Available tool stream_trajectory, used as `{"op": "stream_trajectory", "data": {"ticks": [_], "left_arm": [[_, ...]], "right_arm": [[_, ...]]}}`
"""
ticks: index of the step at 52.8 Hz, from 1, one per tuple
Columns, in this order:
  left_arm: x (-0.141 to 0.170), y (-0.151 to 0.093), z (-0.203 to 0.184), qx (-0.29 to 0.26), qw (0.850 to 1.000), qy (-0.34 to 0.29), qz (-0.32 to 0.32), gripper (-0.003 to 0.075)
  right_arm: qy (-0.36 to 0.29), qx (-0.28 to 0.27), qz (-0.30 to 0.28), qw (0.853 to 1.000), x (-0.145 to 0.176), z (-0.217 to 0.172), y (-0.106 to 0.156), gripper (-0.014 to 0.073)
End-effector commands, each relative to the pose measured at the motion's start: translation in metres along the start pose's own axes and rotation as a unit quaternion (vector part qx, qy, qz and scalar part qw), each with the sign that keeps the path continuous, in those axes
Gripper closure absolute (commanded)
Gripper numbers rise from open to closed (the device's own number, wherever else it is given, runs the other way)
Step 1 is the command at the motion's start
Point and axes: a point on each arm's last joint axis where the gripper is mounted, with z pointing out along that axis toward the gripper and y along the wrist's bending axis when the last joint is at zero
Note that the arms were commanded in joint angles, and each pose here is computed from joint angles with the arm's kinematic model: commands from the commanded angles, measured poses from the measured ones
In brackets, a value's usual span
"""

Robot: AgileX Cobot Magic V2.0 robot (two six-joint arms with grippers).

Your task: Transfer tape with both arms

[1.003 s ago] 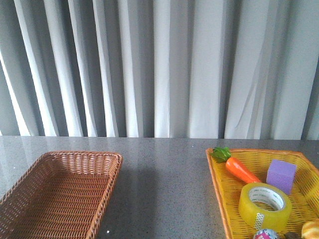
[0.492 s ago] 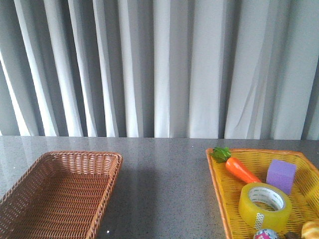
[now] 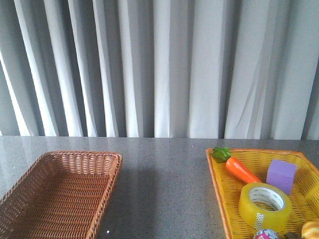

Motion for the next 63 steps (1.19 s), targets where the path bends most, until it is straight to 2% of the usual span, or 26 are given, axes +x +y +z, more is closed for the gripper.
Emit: {"op": "stream_trajectory", "data": {"ticks": [1,4,6,8,10,12,14,16,20,26,31,36,41,48,55,63], "left_arm": [[-0.038,-0.005,-0.008,0.028,0.985,-0.168,-0.012,0.0726],[-0.05,-0.007,-0.013,0.041,0.971,-0.235,-0.018,0.0726],[-0.062,-0.009,-0.021,0.056,0.948,-0.311,-0.02,0.0726],[-0.074,-0.01,-0.029,0.068,0.926,-0.37,-0.03,0.0726],[-0.085,-0.01,-0.036,0.072,0.91,-0.408,-0.04,0.0726],[-0.099,-0.009,-0.042,0.07,0.9,-0.428,-0.047,0.0726],[-0.11,-0.008,-0.045,0.064,0.899,-0.43,-0.048,0.0726],[-0.126,-0.008,-0.046,0.049,0.907,-0.418,-0.035,0.0726],[-0.154,-0.008,-0.04,0.024,0.935,-0.354,0.006,0.0726],[-0.205,-0.01,-0.021,0.008,0.964,-0.261,0.046,0.0726],[-0.234,-0.014,0.008,0.024,0.978,-0.2,0.048,0.0726],[-0.25,-0.021,0.046,0.043,0.989,-0.131,0.048,0.0726],[-0.249,-0.025,0.084,0.047,0.996,-0.062,0.049,0.0726],[-0.23,-0.029,0.122,0.049,0.998,0.021,0.044,0.0726],[-0.216,-0.032,0.144,0.05,0.996,0.054,0.045,0.0726],[-0.208,-0.032,0.151,0.049,0.995,0.079,0.037,0.0726]], "right_arm": [[-0.115,-0.014,0.181,0.977,-0.019,-0.003,-0.001,0.0601],[-0.188,-0.018,0.229,0.955,-0.034,-0.008,-0.004,0.0601],[-0.239,-0.021,0.224,0.945,-0.048,-0.013,-0.005,0.0601],[-0.302,-0.027,0.195,0.933,-0.069,-0.022,-0.004,0.0601],[-0.359,-0.036,0.14,0.922,-0.091,-0.033,0.0,0.0601],[-0.403,-0.043,0.074,0.911,-0.114,-0.045,0.007,0.0601],[-0.427,-0.05,0.021,0.902,-0.133,-0.053,0.013,0.0601],[-0.444,-0.054,-0.036,0.894,-0.154,-0.061,0.02,0.0601],[-0.446,-0.055,-0.107,0.887,-0.195,-0.069,0.03,0.0601],[-0.388,-0.044,-0.098,0.916,-0.237,-0.055,0.031,0.0601],[-0.309,-0.015,-0.084,0.947,-0.262,-0.028,0.027,0.0601],[-0.208,0.012,-0.077,0.975,-0.265,0.015,0.022,0.0601],[-0.108,0.008,-0.062,0.992,-0.252,0.057,0.023,0.0601],[-0.012,0.01,-0.075,0.997,-0.23,0.097,0.025,0.0601],[0.043,0.017,-0.084,0.995,-0.213,0.124,0.024,0.0601],[0.065,0.018,-0.086,0.994,-0.206,0.135,0.024,0.0601]]}}
